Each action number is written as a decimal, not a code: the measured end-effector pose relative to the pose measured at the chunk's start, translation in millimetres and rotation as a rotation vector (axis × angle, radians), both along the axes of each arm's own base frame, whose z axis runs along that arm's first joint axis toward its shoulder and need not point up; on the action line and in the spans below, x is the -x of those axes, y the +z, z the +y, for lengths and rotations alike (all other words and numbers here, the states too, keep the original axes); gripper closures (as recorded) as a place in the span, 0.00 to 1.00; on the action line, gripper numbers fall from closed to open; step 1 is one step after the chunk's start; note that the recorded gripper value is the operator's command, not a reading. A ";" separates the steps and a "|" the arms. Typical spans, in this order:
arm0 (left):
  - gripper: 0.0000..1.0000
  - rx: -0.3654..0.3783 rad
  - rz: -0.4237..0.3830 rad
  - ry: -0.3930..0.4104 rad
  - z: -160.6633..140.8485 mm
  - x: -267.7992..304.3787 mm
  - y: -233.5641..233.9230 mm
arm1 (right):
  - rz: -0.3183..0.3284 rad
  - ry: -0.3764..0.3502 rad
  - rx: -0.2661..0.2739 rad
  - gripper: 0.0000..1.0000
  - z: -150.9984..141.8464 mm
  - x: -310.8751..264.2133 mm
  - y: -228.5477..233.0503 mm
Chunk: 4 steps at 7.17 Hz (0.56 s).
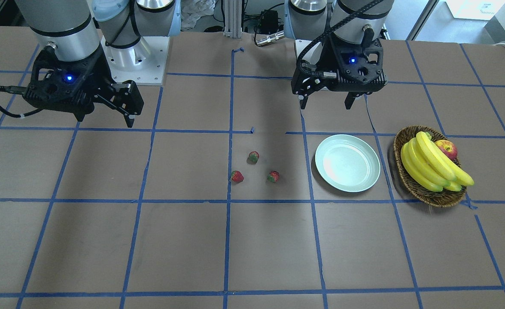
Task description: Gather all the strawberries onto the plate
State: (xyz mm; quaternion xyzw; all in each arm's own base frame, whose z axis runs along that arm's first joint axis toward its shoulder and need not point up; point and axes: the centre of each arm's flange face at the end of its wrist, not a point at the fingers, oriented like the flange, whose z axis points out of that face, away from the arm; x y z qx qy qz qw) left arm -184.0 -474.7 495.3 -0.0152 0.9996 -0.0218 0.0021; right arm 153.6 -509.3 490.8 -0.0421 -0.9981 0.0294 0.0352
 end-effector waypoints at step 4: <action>0.00 -0.032 0.006 0.030 -18.7 6.6 -66.9 | -0.027 0.012 -0.049 0.00 14.2 -4.4 9.4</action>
